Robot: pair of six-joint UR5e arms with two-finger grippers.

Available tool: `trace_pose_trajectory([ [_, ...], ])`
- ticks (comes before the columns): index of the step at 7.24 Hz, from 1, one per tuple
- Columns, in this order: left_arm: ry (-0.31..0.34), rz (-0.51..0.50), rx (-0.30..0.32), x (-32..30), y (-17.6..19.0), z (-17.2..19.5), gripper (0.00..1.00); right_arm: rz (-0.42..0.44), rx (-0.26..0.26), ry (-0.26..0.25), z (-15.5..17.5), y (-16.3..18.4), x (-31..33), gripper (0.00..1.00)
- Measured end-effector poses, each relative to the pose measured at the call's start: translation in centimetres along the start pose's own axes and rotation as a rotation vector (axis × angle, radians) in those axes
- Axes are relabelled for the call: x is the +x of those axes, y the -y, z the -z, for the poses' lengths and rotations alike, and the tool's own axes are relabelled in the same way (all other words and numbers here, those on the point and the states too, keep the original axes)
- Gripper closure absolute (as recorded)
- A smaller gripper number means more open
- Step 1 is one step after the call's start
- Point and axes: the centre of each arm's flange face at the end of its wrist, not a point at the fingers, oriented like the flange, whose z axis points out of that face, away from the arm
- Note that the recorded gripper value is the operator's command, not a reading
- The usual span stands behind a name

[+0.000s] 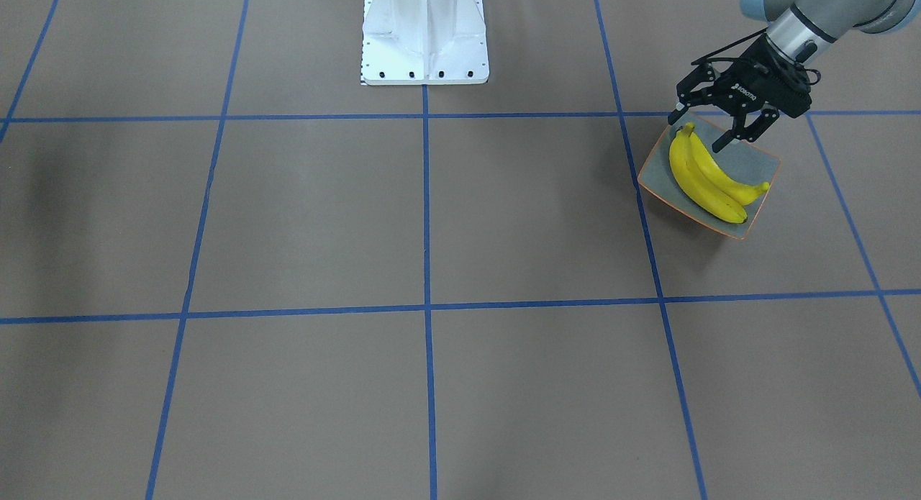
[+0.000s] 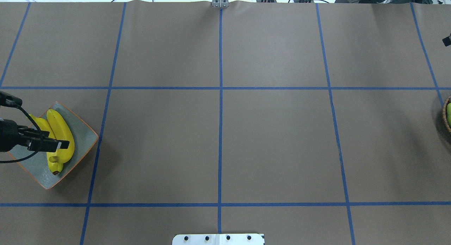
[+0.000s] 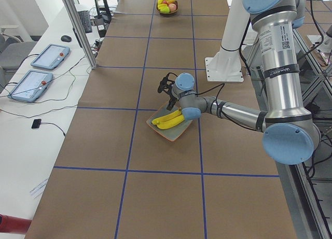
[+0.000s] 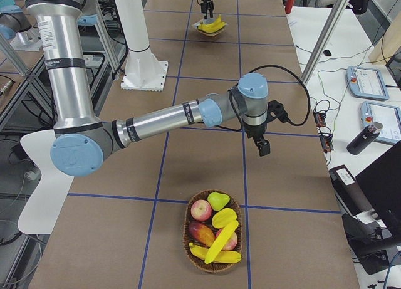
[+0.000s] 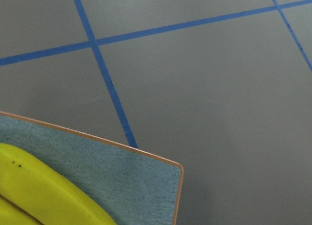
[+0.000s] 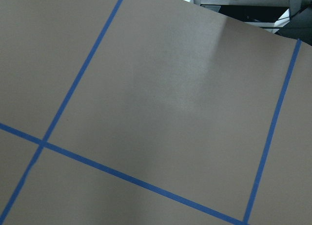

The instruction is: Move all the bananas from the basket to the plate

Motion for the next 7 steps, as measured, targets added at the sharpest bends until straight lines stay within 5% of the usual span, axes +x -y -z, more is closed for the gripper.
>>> trace_pose_trajectory([
  [3, -0.013, -0.005, 0.009, 0.5, 0.7, 0.2, 0.0, 0.199, -0.092, 0.008, -4.0, -6.0, 6.8, 0.0],
  [7, -0.015, -0.007, 0.011, 0.6, 0.8, 0.1, 0.0, 0.322, -0.114, 0.023, -13.4, -13.8, 14.4, 0.0],
])
